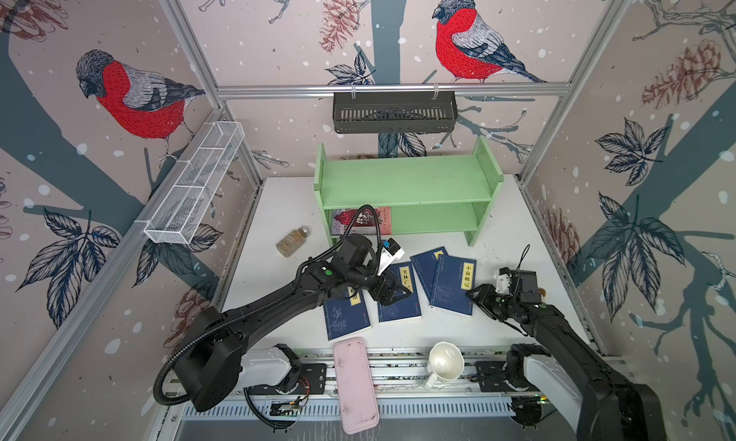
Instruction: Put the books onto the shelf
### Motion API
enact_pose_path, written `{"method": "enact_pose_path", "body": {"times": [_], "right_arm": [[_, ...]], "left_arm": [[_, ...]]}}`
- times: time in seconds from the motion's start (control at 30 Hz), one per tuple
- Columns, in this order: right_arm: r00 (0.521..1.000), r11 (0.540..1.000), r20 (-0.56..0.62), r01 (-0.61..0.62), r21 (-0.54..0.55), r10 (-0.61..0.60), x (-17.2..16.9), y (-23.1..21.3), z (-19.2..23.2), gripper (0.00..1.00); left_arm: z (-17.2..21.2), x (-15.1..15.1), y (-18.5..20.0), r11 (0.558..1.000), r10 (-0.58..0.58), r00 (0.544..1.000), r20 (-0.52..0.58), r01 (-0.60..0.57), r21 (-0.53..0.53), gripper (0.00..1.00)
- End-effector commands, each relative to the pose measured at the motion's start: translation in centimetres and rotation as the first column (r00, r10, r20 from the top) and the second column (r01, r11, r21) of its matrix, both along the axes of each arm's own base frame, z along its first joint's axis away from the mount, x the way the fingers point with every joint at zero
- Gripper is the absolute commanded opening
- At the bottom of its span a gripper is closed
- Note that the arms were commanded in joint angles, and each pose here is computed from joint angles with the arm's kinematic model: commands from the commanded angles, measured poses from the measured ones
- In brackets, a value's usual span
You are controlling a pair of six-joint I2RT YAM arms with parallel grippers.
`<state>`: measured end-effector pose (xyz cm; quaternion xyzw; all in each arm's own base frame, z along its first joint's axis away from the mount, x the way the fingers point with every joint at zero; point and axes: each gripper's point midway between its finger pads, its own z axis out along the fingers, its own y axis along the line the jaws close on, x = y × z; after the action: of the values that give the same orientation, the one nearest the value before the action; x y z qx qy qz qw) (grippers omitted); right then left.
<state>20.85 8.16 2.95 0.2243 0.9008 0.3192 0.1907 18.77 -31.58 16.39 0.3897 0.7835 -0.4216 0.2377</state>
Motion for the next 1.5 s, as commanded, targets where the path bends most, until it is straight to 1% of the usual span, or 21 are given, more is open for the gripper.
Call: {"method": "enact_pose_path", "body": {"times": [0.0, 0.07, 0.17, 0.23, 0.27, 0.37, 0.47, 0.57, 0.63, 0.73, 0.83, 0.9, 1.03, 1.1, 1.33, 1.47], "right_arm": [[0.999, 1.0, -0.04, -0.002, 0.02, 0.003, -1.0, 0.3, -0.6, 0.41], [0.999, 1.0, -0.042, -0.006, 0.027, 0.007, -1.3, 0.5, -0.7, 0.39], [0.999, 0.999, -0.039, -0.024, 0.042, 0.026, -1.5, 0.9, -0.7, 0.38], [0.999, 0.999, -0.043, -0.031, 0.041, 0.032, -1.7, 0.9, -0.8, 0.38], [0.998, 0.999, -0.045, -0.033, 0.04, 0.035, -1.8, 0.9, -0.9, 0.37], [0.998, 0.999, -0.049, -0.041, 0.036, 0.043, -2.0, 0.9, -1.0, 0.37], [0.999, 0.998, -0.04, -0.035, 0.043, 0.037, -2.3, 1.0, -1.2, 0.37], [1.0, 0.999, -0.012, -0.028, 0.045, 0.029, -1.9, 0.9, -0.6, 0.37], [1.0, 0.999, -0.011, -0.017, 0.044, 0.017, -1.9, 0.8, -0.5, 0.37], [1.0, 0.998, -0.021, -0.001, 0.065, 0.003, -2.4, 1.0, -1.2, 0.36], [1.0, 0.997, -0.023, 0.014, 0.079, -0.012, -2.9, 1.1, -1.8, 0.35], [1.0, 0.997, -0.018, 0.024, 0.07, -0.022, -2.9, 0.9, -1.7, 0.35], [0.999, 0.997, 0.019, 0.036, 0.074, -0.037, -2.9, 0.9, -1.1, 0.36], [0.999, 0.996, 0.026, 0.041, 0.083, -0.043, -3.0, 0.9, -1.1, 0.36], [0.998, 0.993, 0.032, 0.051, 0.103, -0.055, -3.4, 1.0, -1.6, 0.39], [0.998, 0.995, 0.026, 0.049, 0.086, -0.051, -3.4, 0.9, -1.5, 0.41]], "left_arm": [[0.7, 0.8, -1.7, 0.999, 0.017, 0.999, 0.041, -0.015, -0.05, 0.84], [0.2, 0.9, -2.7, 0.999, 0.022, 0.999, 0.035, -0.02, -0.044, 0.84], [-0.4, 1.0, -4.3, 0.999, 0.028, 0.999, 0.024, -0.027, -0.048, 0.84], [-0.9, 0.6, -5.4, 0.999, -0.005, 0.999, 0.043, 0.007, -0.033, 0.84], [-1.3, 0.5, -5.8, 1.0, -0.015, 0.998, 0.059, 0.017, -0.024, 0.84], [-2.4, 0.7, -6.4, 1.0, -0.018, 0.998, 0.059, 0.019, -0.018, 0.84], [-3.4, 1.4, -6.9, 1.0, 0.0, 0.998, 0.059, 0.001, -0.018, 0.83], [-4.2, 2.1, -7.4, 1.0, 0.002, 0.993, 0.117, -0.002, -0.002, 0.82], [-4.5, 2.0, -7.6, 1.0, -0.012, 0.99, 0.14, 0.014, -0.012, 0.81], [-5.0, 1.7, -8.2, 0.999, -0.041, 0.992, 0.121, 0.043, -0.019, 0.81], [-6.0, 2.2, -9.0, 0.999, -0.036, 0.994, 0.107, 0.037, -0.004, 0.81], [-6.3, 2.3, -9.5, 0.999, -0.039, 0.993, 0.112, 0.039, -0.006, 0.8], [-6.6, 2.8, -10.4, 0.999, -0.047, 0.992, 0.119, 0.05, -0.02, 0.8], [-7.2, 2.8, -10.8, 0.998, -0.058, 0.994, 0.096, 0.059, -0.008, 0.79], [-8.8, 2.9, -11.5, 0.997, -0.076, 0.995, 0.069, 0.076, 0.007, 0.78], [-10.0, 2.9, -11.6, 0.997, -0.073, 0.997, 0.033, 0.072, 0.027, 0.78]]}}
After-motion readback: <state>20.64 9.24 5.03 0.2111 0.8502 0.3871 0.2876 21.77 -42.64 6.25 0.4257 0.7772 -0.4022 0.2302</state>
